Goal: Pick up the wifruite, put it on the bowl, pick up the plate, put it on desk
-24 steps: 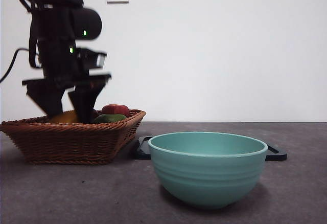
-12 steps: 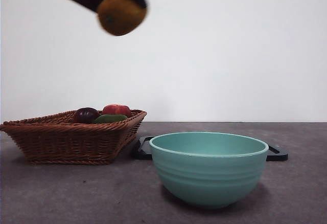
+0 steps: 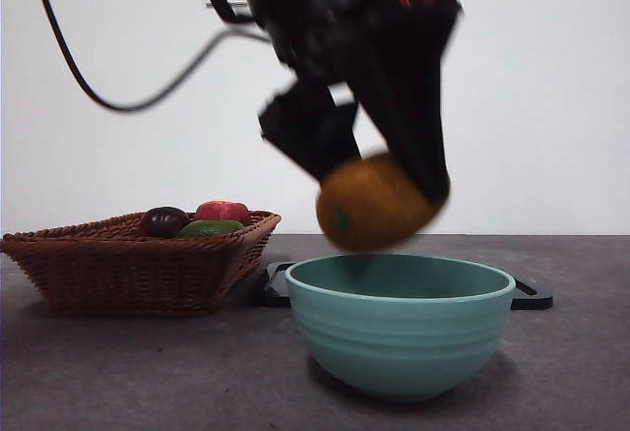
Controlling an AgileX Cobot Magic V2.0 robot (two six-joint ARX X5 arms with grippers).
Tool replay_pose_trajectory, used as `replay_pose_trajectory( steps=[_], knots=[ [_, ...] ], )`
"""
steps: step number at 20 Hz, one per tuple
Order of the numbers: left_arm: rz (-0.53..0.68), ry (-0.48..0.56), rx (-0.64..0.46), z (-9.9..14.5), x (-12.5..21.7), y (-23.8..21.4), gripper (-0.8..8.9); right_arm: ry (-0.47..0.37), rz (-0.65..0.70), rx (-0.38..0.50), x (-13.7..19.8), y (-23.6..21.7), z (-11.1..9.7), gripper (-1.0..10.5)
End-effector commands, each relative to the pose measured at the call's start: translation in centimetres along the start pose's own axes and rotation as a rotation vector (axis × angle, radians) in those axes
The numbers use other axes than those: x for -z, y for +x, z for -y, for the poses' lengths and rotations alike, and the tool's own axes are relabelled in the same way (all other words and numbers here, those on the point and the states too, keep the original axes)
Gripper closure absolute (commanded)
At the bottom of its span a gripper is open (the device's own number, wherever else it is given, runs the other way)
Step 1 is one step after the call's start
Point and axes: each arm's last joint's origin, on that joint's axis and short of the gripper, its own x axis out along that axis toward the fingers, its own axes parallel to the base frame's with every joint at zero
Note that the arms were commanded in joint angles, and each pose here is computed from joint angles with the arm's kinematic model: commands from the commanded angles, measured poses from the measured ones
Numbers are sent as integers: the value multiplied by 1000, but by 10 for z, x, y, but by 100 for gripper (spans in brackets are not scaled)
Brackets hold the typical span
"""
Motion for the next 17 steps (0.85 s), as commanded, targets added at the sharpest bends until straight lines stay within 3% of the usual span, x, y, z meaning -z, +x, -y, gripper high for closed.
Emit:
replay_pose_trajectory(
  steps=[1,5,17],
  knots=[
    [-2,36,-1,-2,-8,19,574,2,16,0,-4,-2,-1,499],
    [-9,49,-81,-7,-12,36,574,3,16,0,-4,-2,-1,499],
    [-53,80,-77,-6,-12,61,564,3,16,-6,-4,-2,-1,499]
  ],
)
